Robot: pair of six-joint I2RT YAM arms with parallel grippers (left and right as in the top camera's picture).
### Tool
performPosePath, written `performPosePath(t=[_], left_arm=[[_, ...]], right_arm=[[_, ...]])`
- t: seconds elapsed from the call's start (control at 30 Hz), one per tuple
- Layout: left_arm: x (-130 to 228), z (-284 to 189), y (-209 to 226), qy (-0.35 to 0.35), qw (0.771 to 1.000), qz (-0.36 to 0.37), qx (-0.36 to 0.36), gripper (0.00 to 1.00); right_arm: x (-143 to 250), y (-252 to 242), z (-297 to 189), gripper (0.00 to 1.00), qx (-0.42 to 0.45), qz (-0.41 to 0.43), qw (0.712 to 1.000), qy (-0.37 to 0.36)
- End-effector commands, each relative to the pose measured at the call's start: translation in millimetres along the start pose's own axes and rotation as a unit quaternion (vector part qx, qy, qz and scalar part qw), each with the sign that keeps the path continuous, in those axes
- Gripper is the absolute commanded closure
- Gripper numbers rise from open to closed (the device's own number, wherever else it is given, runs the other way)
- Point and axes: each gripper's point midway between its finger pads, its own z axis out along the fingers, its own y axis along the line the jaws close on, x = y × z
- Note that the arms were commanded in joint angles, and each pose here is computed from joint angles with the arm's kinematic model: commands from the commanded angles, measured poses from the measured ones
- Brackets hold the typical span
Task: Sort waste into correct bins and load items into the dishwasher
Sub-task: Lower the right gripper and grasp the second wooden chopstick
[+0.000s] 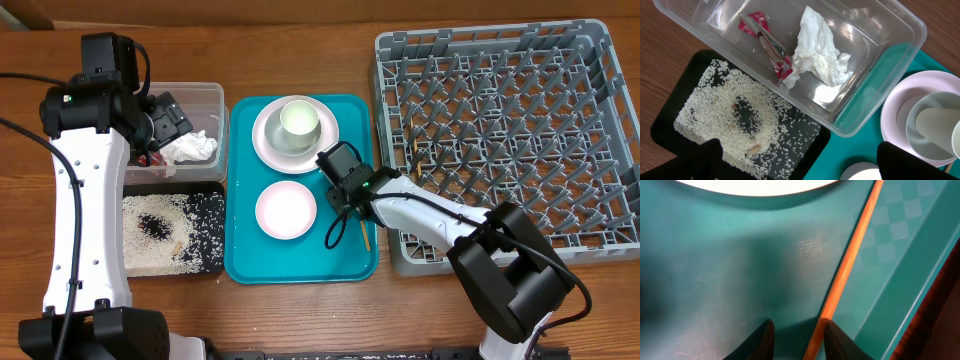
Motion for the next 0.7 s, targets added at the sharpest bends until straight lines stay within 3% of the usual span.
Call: performPosePath(t=[0.0, 0.3, 0.67], left_arm=[[-4.6, -1.4, 0.6, -0.006, 1.0, 0.001, -0.001, 0.0], [-4.6, -1.4, 0.6, -0.006, 1.0, 0.001, -0.001, 0.0], [-4.6, -1.4, 0.6, -0.006, 1.0, 0.001, -0.001, 0.0]], right_arm=[[6.9, 6.3, 6.1, 0.66, -0.015, -0.001, 1.0, 0.018], [14.3, 9.9, 5.6, 0.67, -0.026, 0.006, 0.999, 0.034], [14.4, 9.9, 5.6, 0.78, -0.025, 0.008, 0.999, 0.034]])
